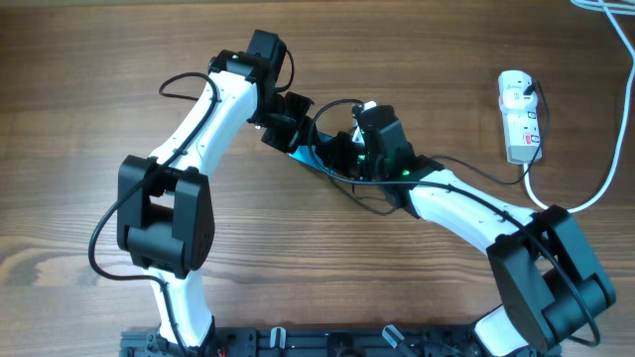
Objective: Plug charger to phone and switch on socket
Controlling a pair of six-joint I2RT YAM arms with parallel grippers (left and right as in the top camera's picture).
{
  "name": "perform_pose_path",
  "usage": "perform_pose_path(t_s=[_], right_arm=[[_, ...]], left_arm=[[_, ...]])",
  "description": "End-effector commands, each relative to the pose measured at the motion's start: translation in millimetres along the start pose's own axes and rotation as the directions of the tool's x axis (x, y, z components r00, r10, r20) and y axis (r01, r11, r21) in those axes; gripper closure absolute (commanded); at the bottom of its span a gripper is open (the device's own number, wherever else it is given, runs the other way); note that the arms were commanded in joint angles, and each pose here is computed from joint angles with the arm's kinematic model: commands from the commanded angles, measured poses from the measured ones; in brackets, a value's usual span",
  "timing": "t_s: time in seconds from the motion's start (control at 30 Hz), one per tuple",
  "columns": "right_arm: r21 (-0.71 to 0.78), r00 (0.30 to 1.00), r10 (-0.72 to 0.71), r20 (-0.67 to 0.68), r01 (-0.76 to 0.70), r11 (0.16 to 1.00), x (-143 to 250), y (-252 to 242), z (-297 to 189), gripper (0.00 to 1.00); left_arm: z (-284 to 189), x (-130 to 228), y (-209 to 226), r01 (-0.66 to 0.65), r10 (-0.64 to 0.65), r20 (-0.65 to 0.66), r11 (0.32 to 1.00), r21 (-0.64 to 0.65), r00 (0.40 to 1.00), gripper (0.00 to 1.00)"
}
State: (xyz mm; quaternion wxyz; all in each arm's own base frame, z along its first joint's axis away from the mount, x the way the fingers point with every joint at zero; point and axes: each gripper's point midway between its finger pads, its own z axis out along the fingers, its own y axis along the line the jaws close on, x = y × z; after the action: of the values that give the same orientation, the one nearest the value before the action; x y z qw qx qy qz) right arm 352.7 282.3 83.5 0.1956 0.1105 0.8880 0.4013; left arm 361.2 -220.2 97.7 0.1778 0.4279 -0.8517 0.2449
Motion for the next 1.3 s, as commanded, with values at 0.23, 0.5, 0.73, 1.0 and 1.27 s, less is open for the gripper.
perform_pose_path(t_s=[0.23,0.5,0.73,1.0,1.27], right_arm=[[-0.159,0.968,0.055,0.244,-0.016,0.987,-92,40,-98,0.96],[-0.369,0.695,0.584,0.420,-0.457,0.809,-131,52,-169,0.95],[-0.424,0.610,0.627,0.484,-0.463,0.778,-146,51,-179,0.96],[-0.479,0.623,0.658,0.423,-0.463,0.746,-136,73,-173,0.95],[-0.496,0.640,0.680,0.358,-0.487,0.719,-121,89,-164,0.96]], left_arm=[[-38,3,-39,-0.395,0.439,-0.085,0.864,0.311,0.894,0.96],[-74,41,-87,-0.279,0.485,-0.248,0.774,0.568,0.839,0.93],[-103,67,-110,-0.360,0.670,-0.212,0.607,0.709,0.712,0.64],[-101,107,-128,-0.346,0.698,-0.261,0.600,0.721,0.666,0.62],[-85,122,-137,-0.361,0.690,-0.238,0.603,0.711,0.683,0.71]])
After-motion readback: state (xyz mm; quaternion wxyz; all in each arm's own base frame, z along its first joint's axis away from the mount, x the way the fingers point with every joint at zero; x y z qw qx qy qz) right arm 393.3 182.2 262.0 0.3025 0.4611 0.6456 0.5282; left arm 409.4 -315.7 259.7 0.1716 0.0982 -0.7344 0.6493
